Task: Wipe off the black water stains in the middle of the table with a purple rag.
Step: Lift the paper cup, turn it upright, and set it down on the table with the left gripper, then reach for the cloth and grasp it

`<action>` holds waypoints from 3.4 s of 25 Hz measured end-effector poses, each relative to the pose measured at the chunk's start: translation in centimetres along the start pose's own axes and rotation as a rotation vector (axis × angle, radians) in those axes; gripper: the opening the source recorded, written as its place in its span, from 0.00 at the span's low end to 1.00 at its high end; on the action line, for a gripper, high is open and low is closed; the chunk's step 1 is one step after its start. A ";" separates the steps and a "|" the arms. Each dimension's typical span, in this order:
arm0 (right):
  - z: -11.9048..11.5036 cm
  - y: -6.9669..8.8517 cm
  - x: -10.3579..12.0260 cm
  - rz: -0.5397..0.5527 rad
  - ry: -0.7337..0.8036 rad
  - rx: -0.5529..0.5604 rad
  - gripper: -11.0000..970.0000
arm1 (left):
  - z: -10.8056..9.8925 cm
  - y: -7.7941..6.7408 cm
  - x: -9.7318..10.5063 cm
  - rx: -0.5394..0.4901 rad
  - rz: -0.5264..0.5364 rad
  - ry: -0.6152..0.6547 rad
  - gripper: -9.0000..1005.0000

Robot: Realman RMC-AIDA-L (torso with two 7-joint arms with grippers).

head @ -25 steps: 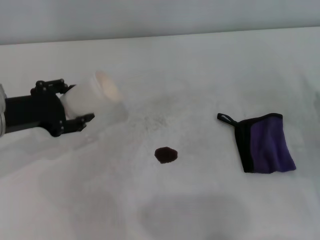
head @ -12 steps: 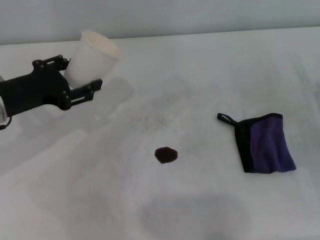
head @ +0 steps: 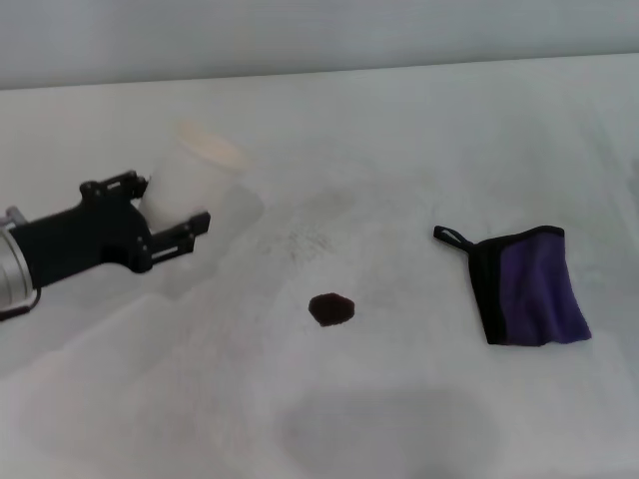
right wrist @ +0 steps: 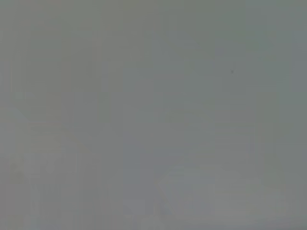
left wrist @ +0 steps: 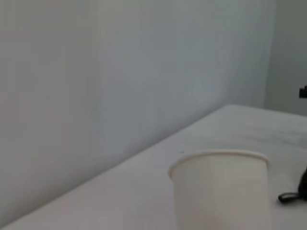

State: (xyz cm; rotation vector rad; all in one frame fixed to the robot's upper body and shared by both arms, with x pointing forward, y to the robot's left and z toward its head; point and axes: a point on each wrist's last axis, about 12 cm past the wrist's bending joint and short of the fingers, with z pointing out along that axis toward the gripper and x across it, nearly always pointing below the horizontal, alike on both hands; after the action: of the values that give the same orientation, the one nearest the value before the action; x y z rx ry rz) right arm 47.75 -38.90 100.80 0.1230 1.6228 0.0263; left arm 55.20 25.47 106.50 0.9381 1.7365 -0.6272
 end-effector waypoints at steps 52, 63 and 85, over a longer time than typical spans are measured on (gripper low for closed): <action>-0.6 -2.1 -1.3 -0.091 -0.046 0.024 0.58 | -2.1 -5.3 9.5 -0.126 -0.189 0.045 0.70; -0.5 -1.8 -1.2 -0.093 -0.044 0.012 0.58 | -2.4 -5.4 9.9 -0.171 -0.156 0.032 0.71; -0.5 -1.8 -1.3 -0.093 -0.049 0.009 0.58 | -4.4 -7.1 10.7 -0.197 -0.086 -0.040 0.89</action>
State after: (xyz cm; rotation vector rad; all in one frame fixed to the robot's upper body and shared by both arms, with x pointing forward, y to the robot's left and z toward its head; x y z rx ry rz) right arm 47.19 -40.77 101.95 0.0551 1.5785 -0.0553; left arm 45.13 28.03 97.84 0.7129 1.7745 -0.5152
